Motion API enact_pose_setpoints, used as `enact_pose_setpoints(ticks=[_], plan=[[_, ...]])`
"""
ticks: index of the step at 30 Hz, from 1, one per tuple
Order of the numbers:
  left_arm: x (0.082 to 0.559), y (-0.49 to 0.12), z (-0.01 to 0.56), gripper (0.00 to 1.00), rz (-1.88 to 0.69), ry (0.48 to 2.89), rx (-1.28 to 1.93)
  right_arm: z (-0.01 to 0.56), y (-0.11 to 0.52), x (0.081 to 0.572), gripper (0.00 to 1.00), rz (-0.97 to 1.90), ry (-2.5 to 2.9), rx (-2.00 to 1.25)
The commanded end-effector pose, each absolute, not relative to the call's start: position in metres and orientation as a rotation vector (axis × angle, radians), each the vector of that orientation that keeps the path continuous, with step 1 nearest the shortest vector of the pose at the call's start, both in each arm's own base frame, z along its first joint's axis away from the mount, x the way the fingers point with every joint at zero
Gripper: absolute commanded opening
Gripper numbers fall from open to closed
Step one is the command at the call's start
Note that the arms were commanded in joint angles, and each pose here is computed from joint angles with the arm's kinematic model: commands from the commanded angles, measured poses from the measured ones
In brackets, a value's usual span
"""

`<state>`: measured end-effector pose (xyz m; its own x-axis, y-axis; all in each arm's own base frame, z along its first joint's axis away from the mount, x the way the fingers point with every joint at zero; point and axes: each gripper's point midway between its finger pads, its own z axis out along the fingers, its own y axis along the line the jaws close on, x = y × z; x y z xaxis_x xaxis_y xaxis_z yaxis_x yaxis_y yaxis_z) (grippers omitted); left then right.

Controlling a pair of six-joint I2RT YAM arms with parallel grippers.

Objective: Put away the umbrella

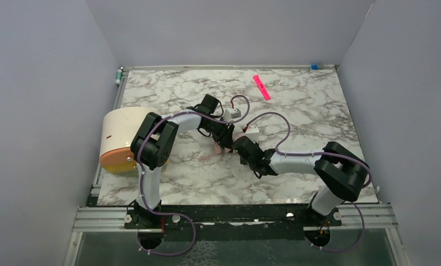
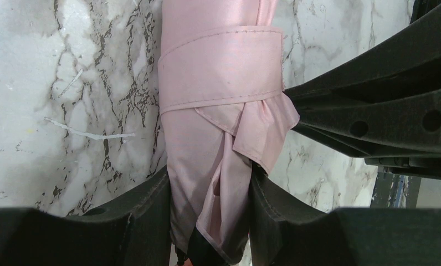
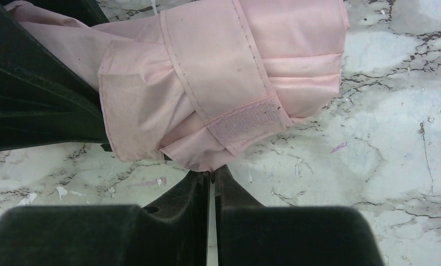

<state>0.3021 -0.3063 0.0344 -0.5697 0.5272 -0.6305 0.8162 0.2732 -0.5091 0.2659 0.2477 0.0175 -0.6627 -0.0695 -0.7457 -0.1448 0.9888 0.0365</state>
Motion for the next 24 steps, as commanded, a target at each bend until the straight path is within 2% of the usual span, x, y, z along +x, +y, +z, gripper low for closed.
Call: enact_pose_setpoints(ticks=[1, 4, 18, 24], plan=[[0.298, -0.266, -0.017, 0.0, -0.982, 2.454, 1.196, -0.033, 0.191, 0.224, 0.07, -0.117, 2.509, -0.228], [0.301, -0.265, -0.017, 0.0, -0.975, 2.457, 1.188, -0.028, 0.188, 0.22, 0.01, -0.134, 2.534, -0.199], [0.308, -0.258, -0.02, 0.0, -0.92, 2.486, 1.158, 0.003, 0.17, 0.199, 0.0, 0.023, 2.514, 0.111], [0.314, -0.254, -0.021, 0.0, -0.857, 2.495, 1.141, 0.001, 0.157, 0.184, 0.01, 0.03, 2.538, 0.148]])
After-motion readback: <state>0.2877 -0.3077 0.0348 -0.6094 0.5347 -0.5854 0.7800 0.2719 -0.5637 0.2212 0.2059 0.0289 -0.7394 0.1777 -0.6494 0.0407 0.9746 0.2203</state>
